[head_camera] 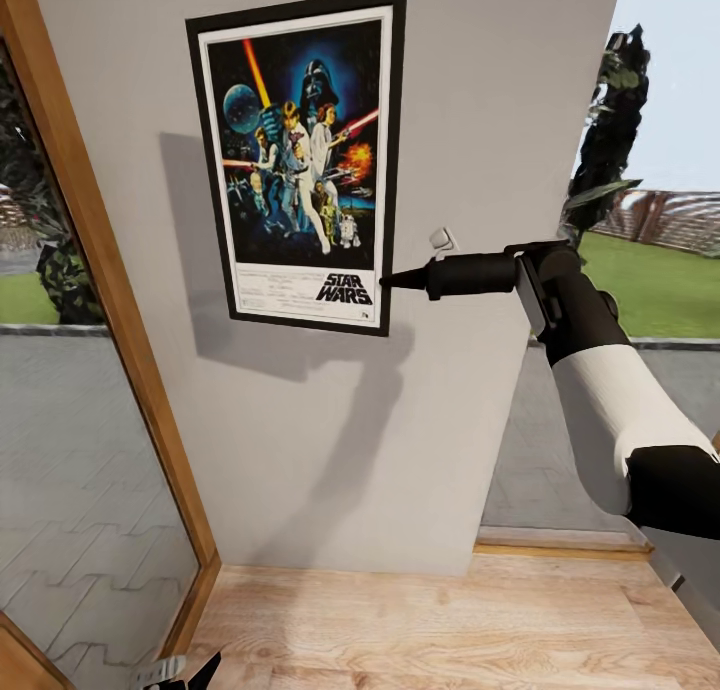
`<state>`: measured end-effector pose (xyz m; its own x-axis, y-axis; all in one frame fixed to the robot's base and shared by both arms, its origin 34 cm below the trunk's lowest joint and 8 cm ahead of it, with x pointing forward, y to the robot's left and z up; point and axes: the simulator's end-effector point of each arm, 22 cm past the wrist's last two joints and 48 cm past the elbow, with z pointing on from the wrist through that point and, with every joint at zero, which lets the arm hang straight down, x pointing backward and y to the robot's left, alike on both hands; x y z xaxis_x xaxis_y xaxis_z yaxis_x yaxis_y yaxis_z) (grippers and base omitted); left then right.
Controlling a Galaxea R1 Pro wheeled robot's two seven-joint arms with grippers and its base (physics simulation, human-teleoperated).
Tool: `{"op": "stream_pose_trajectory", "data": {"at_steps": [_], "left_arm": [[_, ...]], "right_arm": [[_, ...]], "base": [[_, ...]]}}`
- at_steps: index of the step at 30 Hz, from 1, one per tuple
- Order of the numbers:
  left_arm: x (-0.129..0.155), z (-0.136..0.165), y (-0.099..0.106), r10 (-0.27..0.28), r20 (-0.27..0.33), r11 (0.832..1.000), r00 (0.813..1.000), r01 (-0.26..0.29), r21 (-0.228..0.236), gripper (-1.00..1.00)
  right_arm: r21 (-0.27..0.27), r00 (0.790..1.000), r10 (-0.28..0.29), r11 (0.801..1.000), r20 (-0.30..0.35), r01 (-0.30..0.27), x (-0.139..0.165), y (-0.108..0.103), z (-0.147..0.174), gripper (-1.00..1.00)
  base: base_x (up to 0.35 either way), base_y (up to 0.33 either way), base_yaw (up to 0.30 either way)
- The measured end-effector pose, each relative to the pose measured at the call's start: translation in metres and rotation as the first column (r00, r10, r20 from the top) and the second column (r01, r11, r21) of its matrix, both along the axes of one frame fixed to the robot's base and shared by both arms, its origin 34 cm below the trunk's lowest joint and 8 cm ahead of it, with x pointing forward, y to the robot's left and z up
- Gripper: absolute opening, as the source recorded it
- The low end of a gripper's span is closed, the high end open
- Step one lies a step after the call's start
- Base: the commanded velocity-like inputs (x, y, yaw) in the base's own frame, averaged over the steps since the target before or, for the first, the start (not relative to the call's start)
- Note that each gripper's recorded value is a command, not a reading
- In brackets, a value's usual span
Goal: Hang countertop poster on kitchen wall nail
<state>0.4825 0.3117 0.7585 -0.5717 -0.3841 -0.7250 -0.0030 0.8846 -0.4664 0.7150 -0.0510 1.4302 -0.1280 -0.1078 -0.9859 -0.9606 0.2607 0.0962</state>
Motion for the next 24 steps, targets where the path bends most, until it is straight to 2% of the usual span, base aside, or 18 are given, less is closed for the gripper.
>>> {"op": "stream_pose_trajectory", "data": {"at_steps": [16, 24], "left_arm": [[0.0, 0.0, 0.0007, 0.0, 0.0, 1.0, 1.0, 0.0, 0.001, 1.0], [-0.0002, 0.0004, 0.0007, 0.0, 0.001, 1.0, 1.0, 0.0, 0.001, 1.0]], "right_arm": [[0.0, 1.0, -0.001, 1.0, -0.001, 0.001, 0.0004, -0.0002, -0.0003, -1.0], [0.0, 1.0, -0.001, 1.0, -0.001, 0.001, -0.0002, -0.0001, 0.0, -1.0]], "base": [[0.002, 0.0, 0.0], [0.225, 0.0, 0.0]]}}
